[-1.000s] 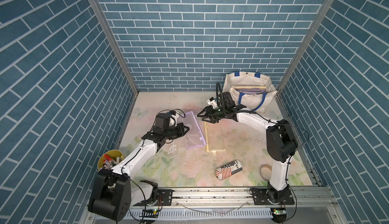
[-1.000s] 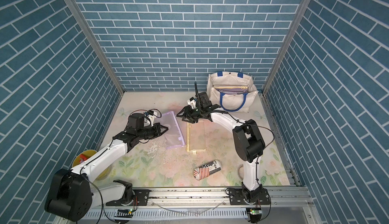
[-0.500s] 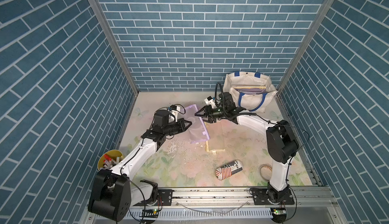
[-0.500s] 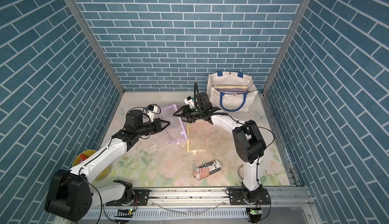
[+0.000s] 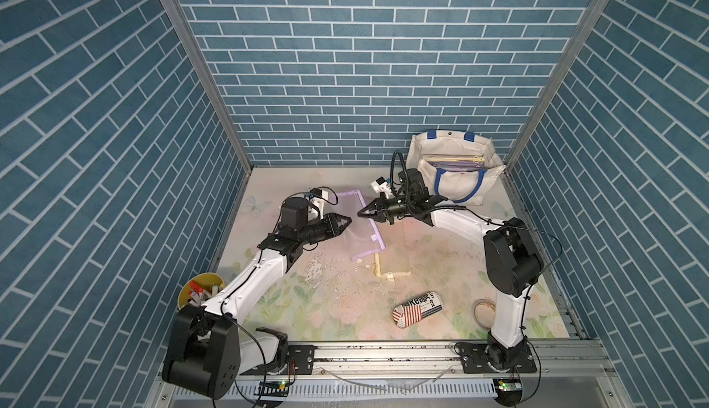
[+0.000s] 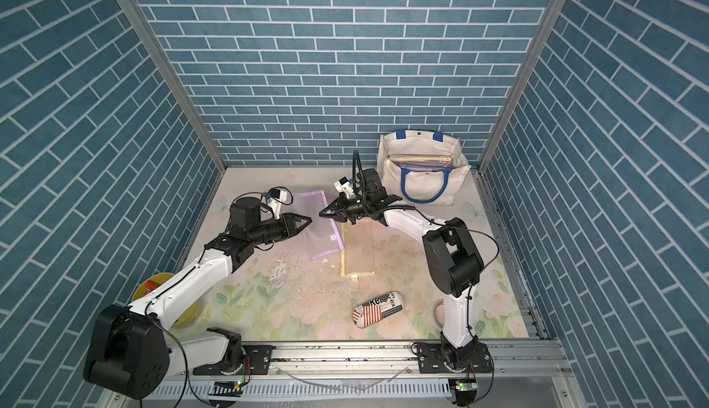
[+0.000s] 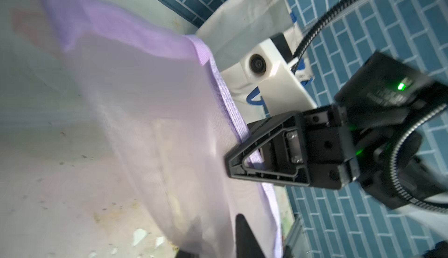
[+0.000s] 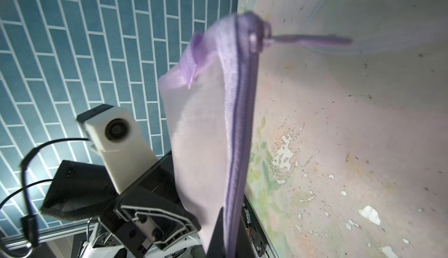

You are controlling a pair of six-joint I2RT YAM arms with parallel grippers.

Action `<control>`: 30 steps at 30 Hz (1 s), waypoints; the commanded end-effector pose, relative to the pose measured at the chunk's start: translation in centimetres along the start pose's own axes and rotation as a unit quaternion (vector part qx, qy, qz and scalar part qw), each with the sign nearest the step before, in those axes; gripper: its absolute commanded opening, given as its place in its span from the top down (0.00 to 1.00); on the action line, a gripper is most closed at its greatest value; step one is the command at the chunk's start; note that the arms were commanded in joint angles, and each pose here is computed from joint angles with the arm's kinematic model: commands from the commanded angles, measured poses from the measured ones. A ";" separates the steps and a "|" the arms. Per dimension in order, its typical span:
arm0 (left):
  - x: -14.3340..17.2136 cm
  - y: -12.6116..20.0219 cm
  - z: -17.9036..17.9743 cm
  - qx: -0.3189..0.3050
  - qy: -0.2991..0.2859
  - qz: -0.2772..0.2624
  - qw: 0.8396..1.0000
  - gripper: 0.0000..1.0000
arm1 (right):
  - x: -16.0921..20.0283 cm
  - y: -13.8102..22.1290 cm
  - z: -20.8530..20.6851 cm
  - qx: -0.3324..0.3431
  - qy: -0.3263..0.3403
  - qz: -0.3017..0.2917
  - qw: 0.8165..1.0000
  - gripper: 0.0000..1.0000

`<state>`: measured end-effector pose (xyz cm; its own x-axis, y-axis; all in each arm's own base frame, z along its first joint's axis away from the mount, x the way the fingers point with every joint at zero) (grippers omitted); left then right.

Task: Put the pencil pouch into the canvas bag
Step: Pick up the pencil pouch from the center of the board, then place the pencil pouch in the canvas bag.

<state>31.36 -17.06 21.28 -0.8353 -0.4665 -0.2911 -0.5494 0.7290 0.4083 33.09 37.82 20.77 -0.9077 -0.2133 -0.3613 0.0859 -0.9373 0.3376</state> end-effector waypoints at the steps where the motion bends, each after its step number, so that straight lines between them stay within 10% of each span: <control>1: -0.3 0.0 0.6 -0.025 -0.009 -0.010 1.000 0.39 | -1.9 2.4 3.1 0.038 0.071 -0.019 0.997 1.00; 5: -0.7 0.9 1.4 -0.061 -0.021 -0.035 0.997 0.02 | -4.9 5.3 5.2 0.086 0.107 -0.065 0.988 1.00; 19: 0.2 1.9 3.6 -0.137 -0.042 -0.036 0.989 0.01 | -15.8 19.6 9.0 0.274 0.078 -0.281 0.916 1.00; 30: 1.7 0.4 2.1 -0.151 -0.096 -0.006 0.984 0.01 | -18.3 30.6 7.6 0.376 -0.033 -0.497 0.782 1.00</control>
<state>29.65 -15.91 18.58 -0.8230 -0.3948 -0.4083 -0.5674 0.5406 0.6211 48.29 19.27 44.46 -0.4975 0.4310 -0.7528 -0.8532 -0.3995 0.3352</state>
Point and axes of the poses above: each gripper's point midway between its finger pads, its own y axis back along the fingers, its own z axis along the line the jaws close on, x = y × z, the point moved 3 cm from there along y, back along the fingers, and after that the axes turned 15 degrees about y, right-handed, at the moved point
